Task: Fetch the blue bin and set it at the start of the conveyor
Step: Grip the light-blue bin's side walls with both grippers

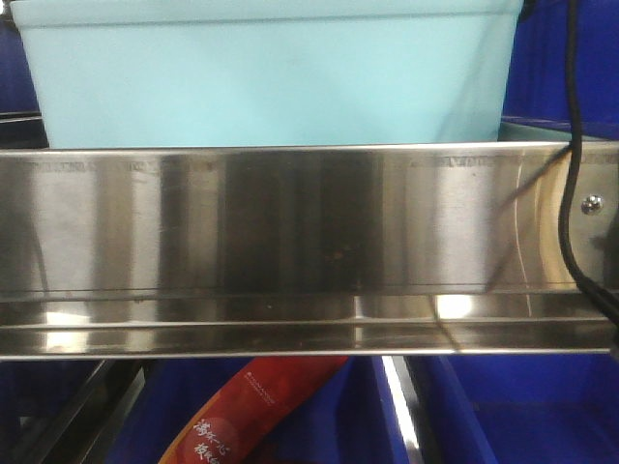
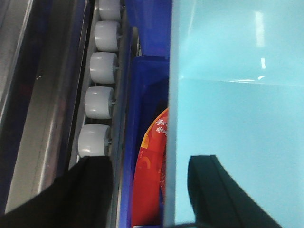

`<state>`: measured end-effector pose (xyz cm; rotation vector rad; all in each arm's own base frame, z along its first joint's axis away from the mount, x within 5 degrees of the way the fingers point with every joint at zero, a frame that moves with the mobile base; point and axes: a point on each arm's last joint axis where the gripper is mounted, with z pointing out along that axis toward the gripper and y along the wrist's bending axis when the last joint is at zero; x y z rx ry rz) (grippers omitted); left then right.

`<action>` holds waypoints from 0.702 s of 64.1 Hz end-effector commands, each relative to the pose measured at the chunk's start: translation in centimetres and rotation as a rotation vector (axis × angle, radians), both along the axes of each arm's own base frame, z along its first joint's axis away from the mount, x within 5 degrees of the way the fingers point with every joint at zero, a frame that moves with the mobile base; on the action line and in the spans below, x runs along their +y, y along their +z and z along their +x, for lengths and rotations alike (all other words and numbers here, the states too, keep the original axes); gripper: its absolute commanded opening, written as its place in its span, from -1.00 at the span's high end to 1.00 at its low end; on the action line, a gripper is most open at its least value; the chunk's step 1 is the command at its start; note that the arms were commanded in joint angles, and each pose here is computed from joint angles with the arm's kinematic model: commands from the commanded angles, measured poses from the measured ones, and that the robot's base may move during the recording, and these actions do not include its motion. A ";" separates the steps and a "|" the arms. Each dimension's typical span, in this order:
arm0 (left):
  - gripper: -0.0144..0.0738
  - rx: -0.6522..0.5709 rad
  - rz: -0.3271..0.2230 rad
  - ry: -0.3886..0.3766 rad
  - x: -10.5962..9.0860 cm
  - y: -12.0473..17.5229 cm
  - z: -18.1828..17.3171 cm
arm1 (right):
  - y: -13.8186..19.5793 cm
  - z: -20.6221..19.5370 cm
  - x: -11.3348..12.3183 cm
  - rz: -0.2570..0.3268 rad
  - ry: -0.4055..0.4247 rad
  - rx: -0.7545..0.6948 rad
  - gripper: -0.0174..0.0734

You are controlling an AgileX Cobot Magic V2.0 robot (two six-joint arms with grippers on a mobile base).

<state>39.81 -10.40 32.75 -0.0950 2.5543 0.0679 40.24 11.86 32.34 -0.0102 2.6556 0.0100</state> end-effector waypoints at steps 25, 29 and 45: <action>0.05 0.012 0.022 -0.024 0.2 0.0 0.0 | 0.7 -0.1 -0.4 -0.012 0.006 -0.019 0.28; 0.05 0.014 0.016 -0.024 0.2 -0.1 0.0 | 0.7 -0.1 -0.4 -0.012 0.006 -0.019 0.28; 0.22 0.019 -0.005 -0.021 0.0 -0.1 -0.1 | 0.7 -0.1 -0.4 -0.012 0.006 -0.019 0.48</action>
